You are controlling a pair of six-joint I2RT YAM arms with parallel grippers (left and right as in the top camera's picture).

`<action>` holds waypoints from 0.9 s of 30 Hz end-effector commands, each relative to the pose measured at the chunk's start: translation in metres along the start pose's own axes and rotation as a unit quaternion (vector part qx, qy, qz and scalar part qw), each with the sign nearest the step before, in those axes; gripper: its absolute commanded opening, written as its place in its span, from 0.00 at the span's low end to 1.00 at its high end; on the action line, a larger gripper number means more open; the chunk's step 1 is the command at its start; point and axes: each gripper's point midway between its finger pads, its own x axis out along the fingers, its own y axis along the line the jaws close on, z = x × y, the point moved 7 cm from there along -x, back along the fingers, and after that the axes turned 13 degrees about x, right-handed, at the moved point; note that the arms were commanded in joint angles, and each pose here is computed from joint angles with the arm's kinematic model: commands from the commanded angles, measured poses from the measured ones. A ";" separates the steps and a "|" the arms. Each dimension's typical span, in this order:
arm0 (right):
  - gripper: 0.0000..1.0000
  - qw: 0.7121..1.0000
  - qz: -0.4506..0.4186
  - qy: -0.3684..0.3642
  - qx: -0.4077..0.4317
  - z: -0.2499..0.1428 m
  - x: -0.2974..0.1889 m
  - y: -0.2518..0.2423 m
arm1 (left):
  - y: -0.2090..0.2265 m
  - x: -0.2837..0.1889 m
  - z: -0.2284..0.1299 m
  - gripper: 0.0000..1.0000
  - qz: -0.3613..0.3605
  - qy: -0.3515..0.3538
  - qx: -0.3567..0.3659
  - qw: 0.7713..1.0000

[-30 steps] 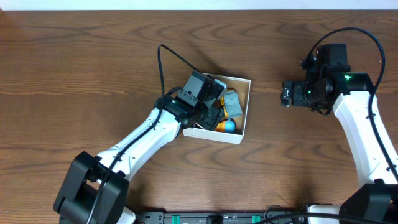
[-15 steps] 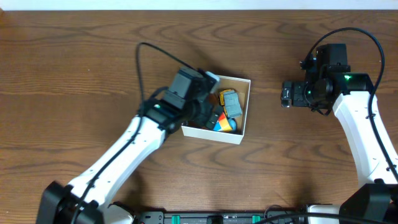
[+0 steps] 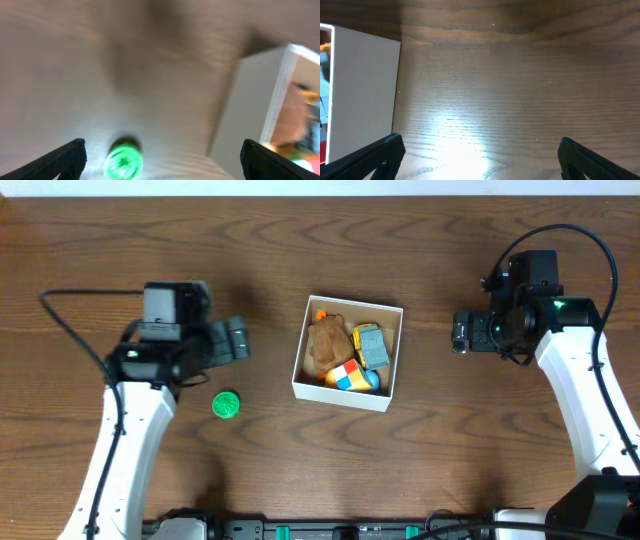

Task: Pack container
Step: 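Move the left gripper over the green round object and lower, then close the left gripper on the green round object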

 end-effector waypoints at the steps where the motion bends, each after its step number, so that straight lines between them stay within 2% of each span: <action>1: 0.99 1.000 0.003 -0.001 -0.007 0.002 0.000 0.001 | 0.015 0.018 -0.018 0.98 0.021 0.056 -0.065 0.996; 6: 0.99 1.000 0.003 -0.001 -0.008 0.002 0.000 0.001 | 0.021 0.057 -0.051 0.98 0.034 0.153 -0.089 0.984; 12: 0.99 1.000 0.003 -0.001 -0.008 0.002 0.000 0.001 | 0.026 0.088 -0.073 0.98 0.042 0.224 -0.100 0.969; 27: 0.99 1.000 0.003 0.000 -0.009 0.001 0.000 0.000 | 0.029 0.111 -0.089 0.98 0.049 0.278 -0.105 0.953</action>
